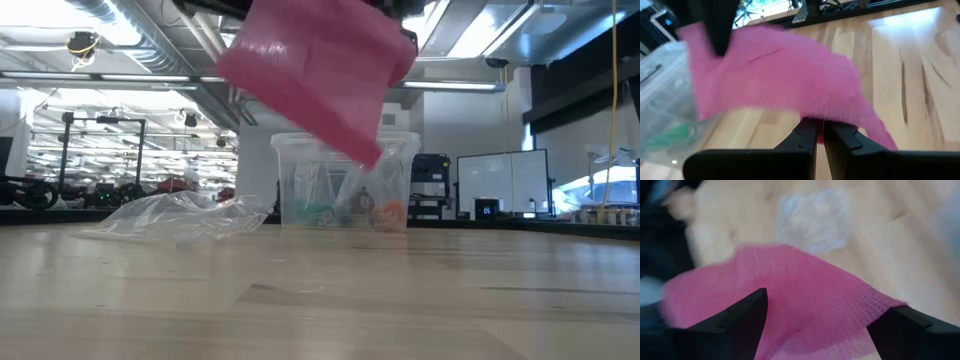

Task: Roll bandage
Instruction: Roll the pink bandage

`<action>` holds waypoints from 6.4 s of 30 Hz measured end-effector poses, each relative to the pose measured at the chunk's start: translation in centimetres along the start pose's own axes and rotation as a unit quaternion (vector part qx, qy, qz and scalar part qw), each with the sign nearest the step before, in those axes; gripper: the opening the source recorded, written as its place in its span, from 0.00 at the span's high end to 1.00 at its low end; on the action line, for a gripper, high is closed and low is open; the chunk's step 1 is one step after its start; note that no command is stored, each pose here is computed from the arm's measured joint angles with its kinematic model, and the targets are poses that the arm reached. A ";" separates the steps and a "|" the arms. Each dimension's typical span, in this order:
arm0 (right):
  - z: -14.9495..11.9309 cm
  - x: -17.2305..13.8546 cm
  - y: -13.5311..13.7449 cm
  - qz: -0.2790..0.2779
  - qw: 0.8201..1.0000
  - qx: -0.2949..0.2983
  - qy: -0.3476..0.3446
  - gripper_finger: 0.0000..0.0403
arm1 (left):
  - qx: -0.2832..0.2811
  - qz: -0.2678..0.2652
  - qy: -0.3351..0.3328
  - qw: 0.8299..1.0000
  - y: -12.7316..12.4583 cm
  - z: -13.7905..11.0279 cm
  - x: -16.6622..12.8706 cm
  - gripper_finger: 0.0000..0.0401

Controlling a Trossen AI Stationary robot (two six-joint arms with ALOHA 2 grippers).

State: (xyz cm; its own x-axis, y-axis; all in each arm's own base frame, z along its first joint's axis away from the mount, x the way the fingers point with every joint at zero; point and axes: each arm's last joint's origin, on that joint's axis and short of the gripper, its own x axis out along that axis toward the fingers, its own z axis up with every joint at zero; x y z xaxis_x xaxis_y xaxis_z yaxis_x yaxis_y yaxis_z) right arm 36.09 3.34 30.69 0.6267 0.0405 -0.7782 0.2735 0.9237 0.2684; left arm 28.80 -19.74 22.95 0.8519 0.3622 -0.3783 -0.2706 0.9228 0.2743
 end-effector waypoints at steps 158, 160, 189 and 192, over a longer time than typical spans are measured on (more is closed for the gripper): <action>-16.0 4.1 -1.2 -0.051 0.968 -0.159 -0.189 0.64 | -0.007 -0.082 -0.169 0.982 3.3 7.4 -6.0 0.97; -15.9 3.9 -1.1 -0.051 0.966 -0.166 -0.191 0.55 | -0.011 -0.082 -0.171 0.982 3.5 7.5 -6.2 0.97; -9.9 -5.1 2.2 0.058 0.965 -0.171 -0.190 0.31 | -0.011 -0.084 -0.163 0.983 4.1 7.5 -6.6 0.97; -9.5 -5.2 2.4 0.065 0.962 -0.166 -0.208 0.31 | -0.013 -0.084 -0.163 0.983 4.1 7.5 -6.6 0.97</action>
State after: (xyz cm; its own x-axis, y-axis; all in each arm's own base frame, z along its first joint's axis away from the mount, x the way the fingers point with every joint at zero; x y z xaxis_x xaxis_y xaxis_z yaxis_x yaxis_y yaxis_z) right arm 26.55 9.03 29.96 0.8965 0.0726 -0.4370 -0.0325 0.9946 0.0984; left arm 25.49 -19.36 33.20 0.9827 0.1471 -0.1124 -0.1216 0.9707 0.2075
